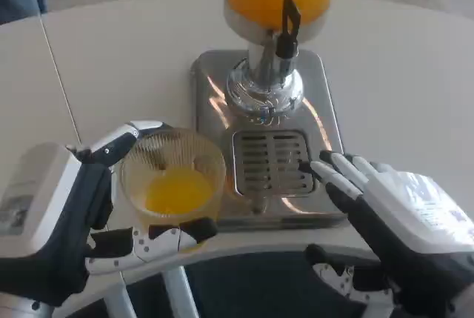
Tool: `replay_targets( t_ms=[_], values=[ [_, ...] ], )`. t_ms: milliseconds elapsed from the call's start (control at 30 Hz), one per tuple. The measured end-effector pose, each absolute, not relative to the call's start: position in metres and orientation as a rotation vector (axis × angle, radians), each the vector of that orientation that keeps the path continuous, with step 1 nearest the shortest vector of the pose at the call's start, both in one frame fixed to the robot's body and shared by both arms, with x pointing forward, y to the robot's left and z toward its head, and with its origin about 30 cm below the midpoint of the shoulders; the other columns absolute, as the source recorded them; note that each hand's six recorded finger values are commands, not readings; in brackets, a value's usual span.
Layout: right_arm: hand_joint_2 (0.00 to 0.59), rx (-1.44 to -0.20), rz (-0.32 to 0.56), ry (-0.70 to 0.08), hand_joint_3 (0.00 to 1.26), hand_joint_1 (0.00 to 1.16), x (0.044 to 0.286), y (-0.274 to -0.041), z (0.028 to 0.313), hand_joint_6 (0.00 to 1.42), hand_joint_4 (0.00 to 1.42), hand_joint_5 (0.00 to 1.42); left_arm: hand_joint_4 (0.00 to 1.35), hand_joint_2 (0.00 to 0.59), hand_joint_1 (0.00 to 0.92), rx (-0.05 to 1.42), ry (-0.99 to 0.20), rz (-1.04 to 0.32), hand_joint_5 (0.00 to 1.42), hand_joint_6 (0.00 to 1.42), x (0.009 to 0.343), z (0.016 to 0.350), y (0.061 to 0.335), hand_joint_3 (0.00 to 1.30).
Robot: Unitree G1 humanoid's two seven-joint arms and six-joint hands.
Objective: Grasp the cup under the faucet to collect the drink, then remove the cup.
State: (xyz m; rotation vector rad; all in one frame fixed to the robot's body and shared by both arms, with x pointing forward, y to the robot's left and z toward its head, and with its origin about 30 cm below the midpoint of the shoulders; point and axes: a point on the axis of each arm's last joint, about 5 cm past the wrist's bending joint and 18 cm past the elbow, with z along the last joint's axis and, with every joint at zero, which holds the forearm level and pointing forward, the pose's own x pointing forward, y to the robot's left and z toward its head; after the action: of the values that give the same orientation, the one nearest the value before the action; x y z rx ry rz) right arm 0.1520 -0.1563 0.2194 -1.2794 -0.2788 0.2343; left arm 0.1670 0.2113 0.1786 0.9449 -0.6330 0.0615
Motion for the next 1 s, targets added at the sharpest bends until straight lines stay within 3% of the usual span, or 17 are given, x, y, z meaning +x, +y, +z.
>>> replay_targets(
  t_ms=[533, 1000],
  values=[
    [0.462, -1.350, 0.242, -0.301, 0.08, 0.70, 0.141, -0.148, 0.215, 0.00, 0.00, 0.00, 1.21, 0.092, 0.466, 0.916, -0.658, -0.015, 1.36, 1.42, 0.142, 0.184, 0.204, 1.02],
    [0.464, -1.353, 0.226, -0.288, 0.07, 0.71, 0.134, -0.148, 0.209, 0.00, 0.00, 0.00, 1.21, 0.091, 0.466, 0.901, -0.656, -0.039, 1.36, 1.42, 0.139, 0.184, 0.200, 1.02]
  ],
)
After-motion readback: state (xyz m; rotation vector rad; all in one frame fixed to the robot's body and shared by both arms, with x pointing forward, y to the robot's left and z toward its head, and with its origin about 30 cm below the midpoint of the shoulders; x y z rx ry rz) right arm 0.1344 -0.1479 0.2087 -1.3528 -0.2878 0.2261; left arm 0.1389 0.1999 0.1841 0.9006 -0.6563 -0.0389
